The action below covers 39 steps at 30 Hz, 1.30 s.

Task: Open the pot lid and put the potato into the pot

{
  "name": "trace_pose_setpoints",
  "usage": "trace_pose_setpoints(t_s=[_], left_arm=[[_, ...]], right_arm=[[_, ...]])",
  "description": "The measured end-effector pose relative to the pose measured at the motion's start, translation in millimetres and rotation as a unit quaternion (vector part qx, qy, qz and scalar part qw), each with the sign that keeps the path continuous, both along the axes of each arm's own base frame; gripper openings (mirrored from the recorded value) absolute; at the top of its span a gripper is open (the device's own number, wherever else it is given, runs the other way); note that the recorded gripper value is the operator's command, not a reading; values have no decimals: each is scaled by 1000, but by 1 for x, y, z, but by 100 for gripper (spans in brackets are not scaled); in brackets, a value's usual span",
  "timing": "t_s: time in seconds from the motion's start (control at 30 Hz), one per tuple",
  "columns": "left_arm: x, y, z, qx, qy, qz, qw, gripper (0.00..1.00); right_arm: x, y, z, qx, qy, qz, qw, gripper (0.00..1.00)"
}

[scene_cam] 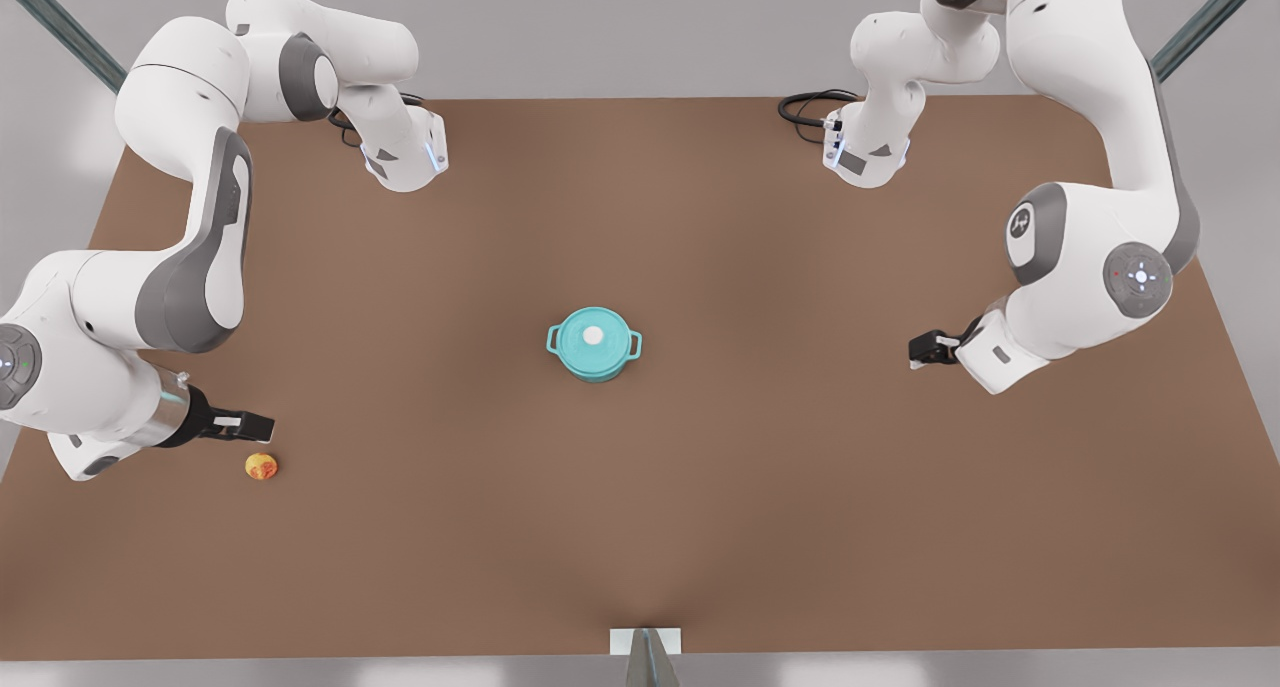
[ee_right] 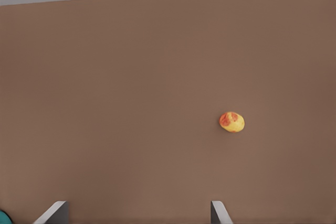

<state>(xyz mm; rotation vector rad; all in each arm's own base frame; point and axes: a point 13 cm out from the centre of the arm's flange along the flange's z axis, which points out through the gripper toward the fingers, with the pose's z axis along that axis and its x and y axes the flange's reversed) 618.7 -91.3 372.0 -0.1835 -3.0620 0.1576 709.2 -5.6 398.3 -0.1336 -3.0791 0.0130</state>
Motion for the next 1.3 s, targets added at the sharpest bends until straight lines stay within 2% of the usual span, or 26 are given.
trace_pose_setpoints(t_s=[0.07, 0.1, 0.17, 0.23, 0.3, 0.33, 0.37, 0.4, 0.53, 0.57, 0.63, 0.77, 0.9, 1.13, 1.3], left_arm=[[3, -5, 2, -2, -5, -4, 1000, 100], [3, -22, 0, -4, -7, -16, 1000, 100], [-11, -107, 4, -12, -17, -65, 998, 100], [-63, -228, -14, -7, -5, -143, 990, 100], [-145, -354, -69, 22, 11, -228, 973, 100], [-169, -388, -95, 33, 11, -241, 970, 100], [-176, -406, -107, 36, 4, -236, 971, 100], [-163, -425, -113, 30, -10, -217, 976, 100], [-122, -452, -151, 33, -37, -136, 989, 100], [-125, -457, -160, 36, -36, -123, 991, 100], [-138, -469, -179, 43, -35, -101, 993, 100], [-148, -483, -191, 46, -41, -54, 997, 100], [-156, -486, -218, 59, -41, -16, 997, 100], [-157, -490, -243, 60, -49, 40, 996, 100], [-159, -500, -255, 51, -56, 67, 995, 100]], right_arm=[[-5, -1, -2, 0, 7, -3, 1000, 100], [-23, -3, -10, 2, 28, -5, 1000, 100], [-90, -3, -39, 6, 75, -8, 997, 100], [-112, 1, -52, 5, 71, -3, 997, 100], [-110, -2, -44, 5, 43, -5, 999, 100], [-106, -2, -40, 4, 31, 0, 999, 99], [-102, -2, -38, 4, 22, 10, 1000, 96], [-98, -2, -42, 4, 17, 26, 1000, 100], [-87, -18, -96, -4, 20, 97, 995, 100], [-92, -28, -121, -4, 23, 111, 994, 100], [-87, -47, -149, -8, 1, 143, 990, 100], [-47, -76, -170, -34, -66, 216, 973, 100], [-19, -98, -191, -69, -89, 305, 946, 100], [-17, -117, -246, -76, -69, 420, 902, 100], [-28, -128, -265, -51, -22, 471, 881, 100]])
